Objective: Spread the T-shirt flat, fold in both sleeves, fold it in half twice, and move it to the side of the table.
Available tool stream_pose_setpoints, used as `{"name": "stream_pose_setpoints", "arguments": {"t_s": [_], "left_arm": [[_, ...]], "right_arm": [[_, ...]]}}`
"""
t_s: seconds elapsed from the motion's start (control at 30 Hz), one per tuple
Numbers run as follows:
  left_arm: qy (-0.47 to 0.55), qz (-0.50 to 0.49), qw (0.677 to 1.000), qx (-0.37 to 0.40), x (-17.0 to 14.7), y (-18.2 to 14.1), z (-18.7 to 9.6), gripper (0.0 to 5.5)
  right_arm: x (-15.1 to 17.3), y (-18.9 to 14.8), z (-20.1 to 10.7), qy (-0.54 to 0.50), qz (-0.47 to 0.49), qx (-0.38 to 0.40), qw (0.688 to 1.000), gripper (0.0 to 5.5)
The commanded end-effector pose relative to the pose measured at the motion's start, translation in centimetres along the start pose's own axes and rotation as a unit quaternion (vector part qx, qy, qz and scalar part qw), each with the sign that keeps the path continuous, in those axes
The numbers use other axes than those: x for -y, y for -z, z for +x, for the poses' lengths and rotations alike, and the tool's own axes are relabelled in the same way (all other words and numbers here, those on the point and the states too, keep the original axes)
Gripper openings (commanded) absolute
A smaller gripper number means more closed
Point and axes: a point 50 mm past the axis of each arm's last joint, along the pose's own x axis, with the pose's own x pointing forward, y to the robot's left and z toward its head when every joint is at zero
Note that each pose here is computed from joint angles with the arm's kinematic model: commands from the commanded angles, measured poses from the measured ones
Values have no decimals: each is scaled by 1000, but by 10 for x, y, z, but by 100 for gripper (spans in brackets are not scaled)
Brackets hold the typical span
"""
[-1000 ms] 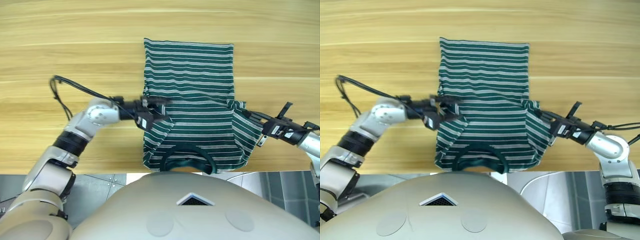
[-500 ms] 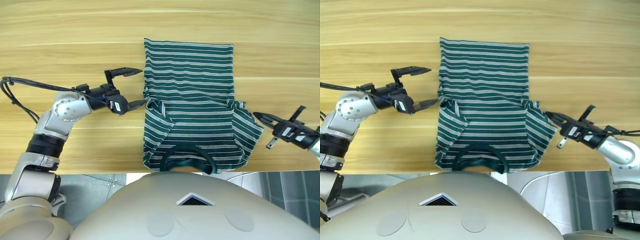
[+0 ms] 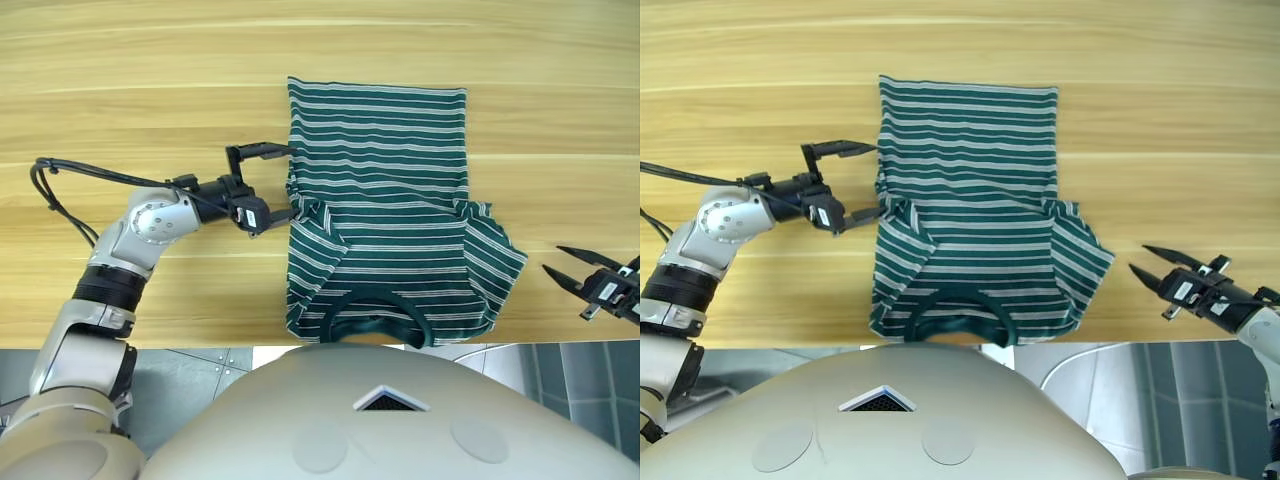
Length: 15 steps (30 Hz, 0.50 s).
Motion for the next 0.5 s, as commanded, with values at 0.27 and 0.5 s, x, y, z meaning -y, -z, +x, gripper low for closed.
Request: {"name": "stream_pose_setpoints", "arguments": {"t_s": [0.27, 0.5], "left_arm": [[1, 15, 1000, 6, -5, 0, 6, 540], [1, 18, 1000, 9, -6, -1, 7, 540]], "right_arm": [[-3, -4, 19, -7, -6, 19, 1000, 179], [-5, -7, 26, -17, -7, 30, 999, 179]]}}
